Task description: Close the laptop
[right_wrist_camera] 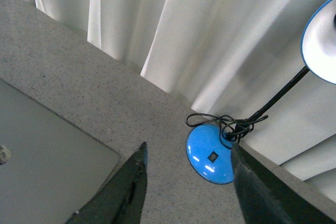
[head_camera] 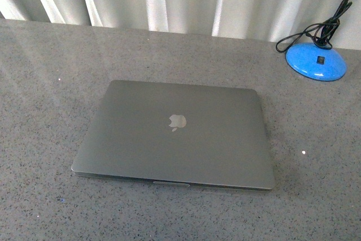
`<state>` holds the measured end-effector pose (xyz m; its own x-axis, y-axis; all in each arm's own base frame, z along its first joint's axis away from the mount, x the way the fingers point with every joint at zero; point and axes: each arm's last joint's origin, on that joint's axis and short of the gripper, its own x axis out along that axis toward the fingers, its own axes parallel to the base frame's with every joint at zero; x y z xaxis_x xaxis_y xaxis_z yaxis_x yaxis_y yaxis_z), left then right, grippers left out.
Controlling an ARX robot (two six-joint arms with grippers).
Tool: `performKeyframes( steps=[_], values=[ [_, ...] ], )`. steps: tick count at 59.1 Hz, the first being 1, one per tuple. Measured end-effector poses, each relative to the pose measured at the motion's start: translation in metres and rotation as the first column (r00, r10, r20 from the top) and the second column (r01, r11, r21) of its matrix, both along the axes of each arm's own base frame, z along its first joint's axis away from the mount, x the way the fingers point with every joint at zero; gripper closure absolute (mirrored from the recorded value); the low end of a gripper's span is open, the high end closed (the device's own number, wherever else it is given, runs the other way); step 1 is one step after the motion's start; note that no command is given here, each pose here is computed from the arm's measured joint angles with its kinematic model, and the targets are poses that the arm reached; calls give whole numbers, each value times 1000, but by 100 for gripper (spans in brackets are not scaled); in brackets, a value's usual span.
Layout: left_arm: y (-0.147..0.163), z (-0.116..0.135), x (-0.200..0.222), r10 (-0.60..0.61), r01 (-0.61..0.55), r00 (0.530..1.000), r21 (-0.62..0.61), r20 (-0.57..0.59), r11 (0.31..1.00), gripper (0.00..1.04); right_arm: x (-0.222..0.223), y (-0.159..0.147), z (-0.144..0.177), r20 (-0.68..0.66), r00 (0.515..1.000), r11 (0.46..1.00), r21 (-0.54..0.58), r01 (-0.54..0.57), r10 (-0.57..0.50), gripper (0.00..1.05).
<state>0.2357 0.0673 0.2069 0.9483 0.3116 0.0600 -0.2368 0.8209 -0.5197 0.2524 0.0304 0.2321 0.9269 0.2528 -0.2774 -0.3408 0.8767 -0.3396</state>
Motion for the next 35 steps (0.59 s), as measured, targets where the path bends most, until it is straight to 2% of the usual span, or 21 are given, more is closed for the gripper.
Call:
performKeyframes(
  steps=[6, 8, 10, 11, 13, 14, 16, 19, 26, 27, 30, 32, 35],
  values=[
    [1, 0, 0, 6, -6, 1000, -3, 1, 1000, 30, 0, 0, 0, 1, 1000, 1000, 1, -1, 1, 36],
    [1, 0, 0, 6, -6, 1000, -3, 1, 1000, 19, 0, 0, 0, 0, 1000, 1000, 1, 0, 0, 26],
    [1, 0, 0, 4, -4, 1000, -2, 1, 1000, 14, 0, 0, 0, 0, 1000, 1000, 1, 1, -1, 20],
    [1, 0, -1, -34, 35, 999, 24, -19, 999, 14, 0, 0, -1, 3, 1000, 1000, 13, 22, -22, 18],
    [-2, -2, -3, -139, 147, 987, 102, -81, 984, 21, -2, -1, -4, 68, 990, 991, 65, 121, -125, 24],
    [-3, -3, -4, -150, 159, 985, 111, -90, 981, 23, -4, -2, -7, 99, 979, 980, 104, 168, -179, 27],
    [-8, -6, -10, -229, 253, 964, 208, -133, 945, 30, -9, -4, -11, 132, 961, 961, 166, 219, -242, 32],
    [-15, -9, -17, -254, 292, 954, 288, -162, 912, 38, -18, -7, -18, 162, 941, 934, 255, 249, -295, 42],
    [-28, -16, -33, -248, 311, 948, 412, -199, 856, 60, -38, -12, -25, 174, 932, 903, 354, 243, -319, 64],
    [-31, -17, -37, -243, 309, 949, 431, -203, 848, 66, -41, -13, -26, 172, 932, 900, 361, 243, -320, 68],
    [-37, -20, -45, -241, 312, 948, 448, -208, 838, 79, -51, -17, -33, 162, 930, 893, 373, 251, -329, 82],
    [-39, -22, -49, -240, 313, 947, 453, -212, 835, 85, -56, -18, -36, 160, 931, 892, 377, 251, -329, 89],
    [-44, -26, -57, -235, 312, 947, 457, -218, 833, 98, -63, -21, -39, 158, 936, 894, 382, 235, -314, 100]
  ],
)
